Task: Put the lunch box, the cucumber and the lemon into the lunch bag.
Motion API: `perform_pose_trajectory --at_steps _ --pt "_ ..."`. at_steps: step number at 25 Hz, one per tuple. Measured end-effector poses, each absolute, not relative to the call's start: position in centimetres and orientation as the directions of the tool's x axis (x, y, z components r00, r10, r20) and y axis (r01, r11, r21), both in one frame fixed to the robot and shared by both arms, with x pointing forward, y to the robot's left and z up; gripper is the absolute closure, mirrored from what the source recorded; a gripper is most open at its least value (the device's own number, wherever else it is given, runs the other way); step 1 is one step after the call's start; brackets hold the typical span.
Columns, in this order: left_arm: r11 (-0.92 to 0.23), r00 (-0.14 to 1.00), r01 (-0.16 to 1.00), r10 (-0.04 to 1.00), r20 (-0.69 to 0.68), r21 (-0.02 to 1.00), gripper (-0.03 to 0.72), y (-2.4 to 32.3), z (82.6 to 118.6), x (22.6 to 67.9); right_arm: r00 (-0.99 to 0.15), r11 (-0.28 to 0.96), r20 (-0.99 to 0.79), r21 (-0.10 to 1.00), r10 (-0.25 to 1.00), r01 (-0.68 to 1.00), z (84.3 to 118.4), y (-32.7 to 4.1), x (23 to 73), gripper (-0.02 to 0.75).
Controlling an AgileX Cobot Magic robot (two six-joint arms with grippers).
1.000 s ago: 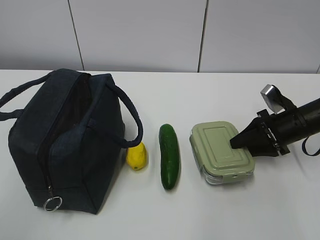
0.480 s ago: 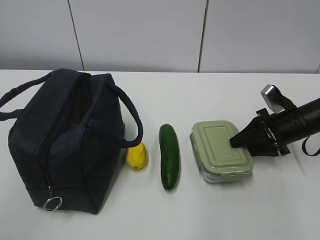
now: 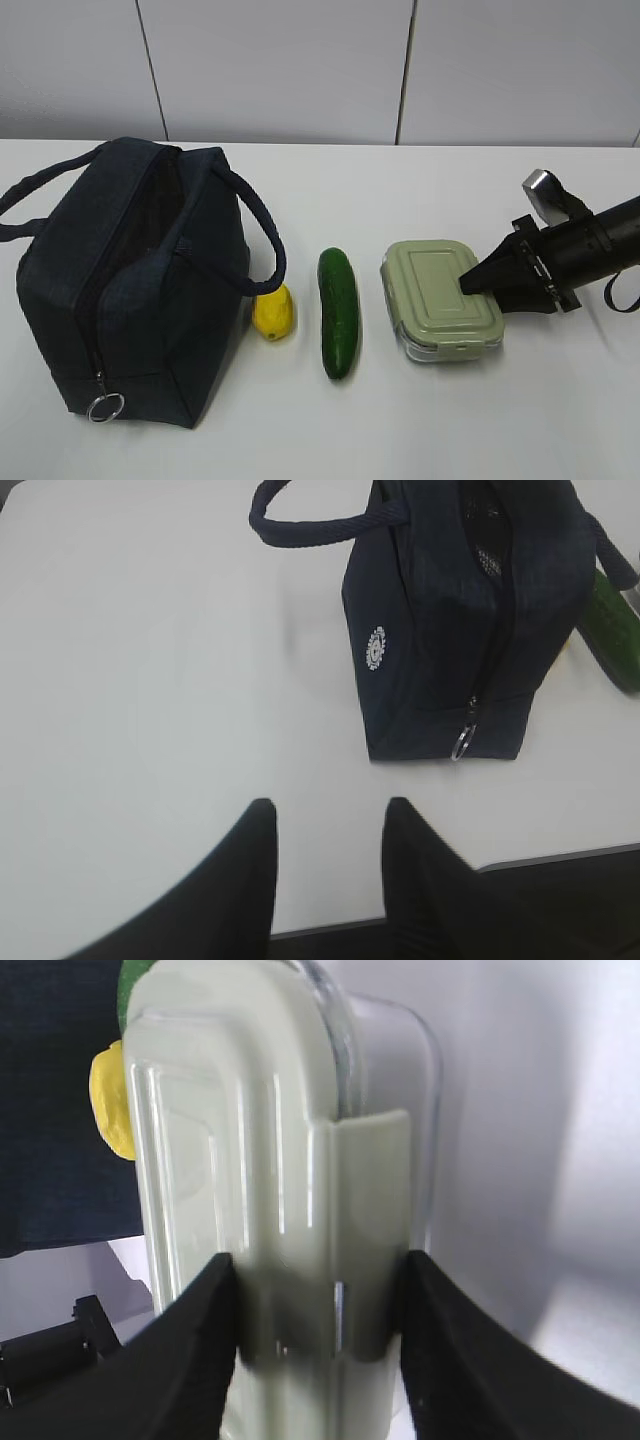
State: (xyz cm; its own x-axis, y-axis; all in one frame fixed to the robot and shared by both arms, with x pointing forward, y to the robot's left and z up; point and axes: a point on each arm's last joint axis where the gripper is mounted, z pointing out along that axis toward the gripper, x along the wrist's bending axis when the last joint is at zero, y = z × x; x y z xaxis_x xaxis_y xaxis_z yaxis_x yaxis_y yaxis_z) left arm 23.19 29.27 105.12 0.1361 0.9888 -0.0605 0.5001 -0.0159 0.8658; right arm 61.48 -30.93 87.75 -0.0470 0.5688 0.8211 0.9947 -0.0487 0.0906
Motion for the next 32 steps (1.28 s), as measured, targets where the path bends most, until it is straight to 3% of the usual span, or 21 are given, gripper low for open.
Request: perform_pose_trajectory --at_steps 32 --pt "-0.016 0.136 0.5 0.989 -0.061 0.866 0.449 29.3 105.1 23.2 -0.009 -0.097 0.785 0.088 0.619 0.991 89.2 -31.3 61.6 0.381"
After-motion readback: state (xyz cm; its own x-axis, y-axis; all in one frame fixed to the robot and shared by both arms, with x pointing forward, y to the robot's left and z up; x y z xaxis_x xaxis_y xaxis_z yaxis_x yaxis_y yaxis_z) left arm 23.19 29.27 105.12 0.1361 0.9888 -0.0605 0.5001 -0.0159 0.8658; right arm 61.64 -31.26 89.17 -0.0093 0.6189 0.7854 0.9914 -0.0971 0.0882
